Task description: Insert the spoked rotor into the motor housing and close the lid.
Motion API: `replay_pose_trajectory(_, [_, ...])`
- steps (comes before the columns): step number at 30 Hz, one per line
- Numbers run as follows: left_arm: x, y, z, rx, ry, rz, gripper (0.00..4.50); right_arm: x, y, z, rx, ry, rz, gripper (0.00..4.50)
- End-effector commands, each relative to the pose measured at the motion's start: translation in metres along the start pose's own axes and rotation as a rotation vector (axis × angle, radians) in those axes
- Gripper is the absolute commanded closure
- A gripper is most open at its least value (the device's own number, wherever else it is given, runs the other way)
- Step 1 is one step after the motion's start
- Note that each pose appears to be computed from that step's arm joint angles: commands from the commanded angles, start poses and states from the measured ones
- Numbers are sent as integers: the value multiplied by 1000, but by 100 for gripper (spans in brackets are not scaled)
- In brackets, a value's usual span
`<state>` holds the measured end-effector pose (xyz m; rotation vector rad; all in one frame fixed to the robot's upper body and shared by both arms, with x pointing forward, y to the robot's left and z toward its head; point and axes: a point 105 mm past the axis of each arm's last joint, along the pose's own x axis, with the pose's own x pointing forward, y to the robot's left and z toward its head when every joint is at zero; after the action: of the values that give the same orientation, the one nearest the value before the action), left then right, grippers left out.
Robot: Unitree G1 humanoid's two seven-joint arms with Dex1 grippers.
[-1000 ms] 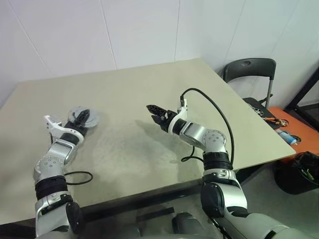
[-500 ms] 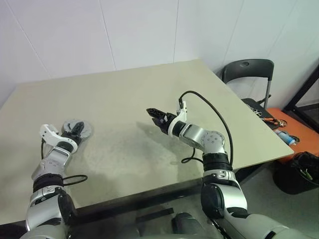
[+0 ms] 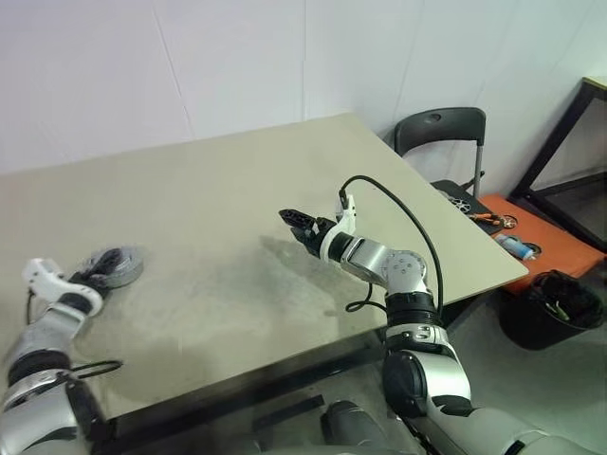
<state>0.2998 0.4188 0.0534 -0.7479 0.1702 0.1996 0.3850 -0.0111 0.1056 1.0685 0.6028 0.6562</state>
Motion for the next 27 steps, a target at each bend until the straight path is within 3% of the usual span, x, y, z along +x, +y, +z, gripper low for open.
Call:
replay_pose_trajectory(1, [-27,2,59,70,-100,-41,2,7,14,1,-17,-8,48,107])
replay_pose_trajectory(7, [-61,4,128,189,-220,21,2,9,21,2,-20,-9,87,107])
replay_pose_trajectory(12, [-49,-32,144,264,-233,-91,2,2,28,4,-57,3,131,107])
replay_pose_trajectory(19, [7,-114,88,300,-88,-451,2,-22,47,34,-299,-57,187,107])
replay_pose_trajectory(21, [22,-144,56,314,-50,-558,2,-28,50,44,-379,-117,174,107])
replay_pose_trajectory(27, [23,-218,-17,370,99,-847,2,-41,49,49,-447,-226,161,107])
